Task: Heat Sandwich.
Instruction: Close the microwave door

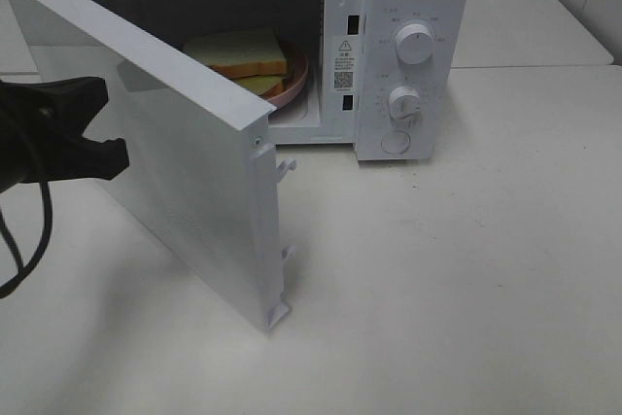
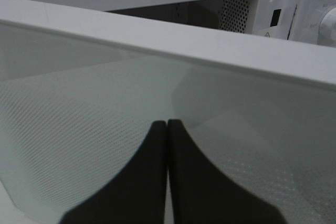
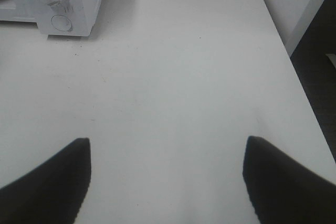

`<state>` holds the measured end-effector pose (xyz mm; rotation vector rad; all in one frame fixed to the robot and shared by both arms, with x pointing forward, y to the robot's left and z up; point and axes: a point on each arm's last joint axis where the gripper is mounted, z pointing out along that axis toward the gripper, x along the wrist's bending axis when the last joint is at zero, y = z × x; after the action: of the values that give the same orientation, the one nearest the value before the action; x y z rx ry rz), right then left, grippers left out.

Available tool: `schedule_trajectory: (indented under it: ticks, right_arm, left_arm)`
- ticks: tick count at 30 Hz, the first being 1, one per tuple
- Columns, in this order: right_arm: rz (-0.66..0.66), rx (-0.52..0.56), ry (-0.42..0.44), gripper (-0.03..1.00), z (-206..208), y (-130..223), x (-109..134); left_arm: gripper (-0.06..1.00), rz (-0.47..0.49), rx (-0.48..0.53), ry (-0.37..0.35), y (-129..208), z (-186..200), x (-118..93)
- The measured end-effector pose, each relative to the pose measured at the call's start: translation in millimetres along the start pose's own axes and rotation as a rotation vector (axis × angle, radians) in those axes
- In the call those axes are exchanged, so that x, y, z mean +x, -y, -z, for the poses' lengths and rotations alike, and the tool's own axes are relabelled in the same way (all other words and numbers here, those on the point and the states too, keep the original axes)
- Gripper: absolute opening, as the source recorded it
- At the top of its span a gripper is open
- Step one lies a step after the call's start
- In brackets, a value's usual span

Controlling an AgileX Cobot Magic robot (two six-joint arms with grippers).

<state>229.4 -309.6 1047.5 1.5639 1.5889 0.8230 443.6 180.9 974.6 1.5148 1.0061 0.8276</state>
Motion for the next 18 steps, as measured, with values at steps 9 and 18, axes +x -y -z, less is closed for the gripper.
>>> schedule_trajectory:
  ticks: [9, 18]
  right_arm:
    - [0.000, 0.000, 0.000, 0.77, 0, 0, 0]
    - [0.000, 0.000, 0.000, 0.77, 0, 0, 0]
  left_arm:
    - [0.00, 0.012, -0.002, -0.013, -7, -27, -25]
    - [0.00, 0.021, -0.009, -0.009, -12, -53, -48]
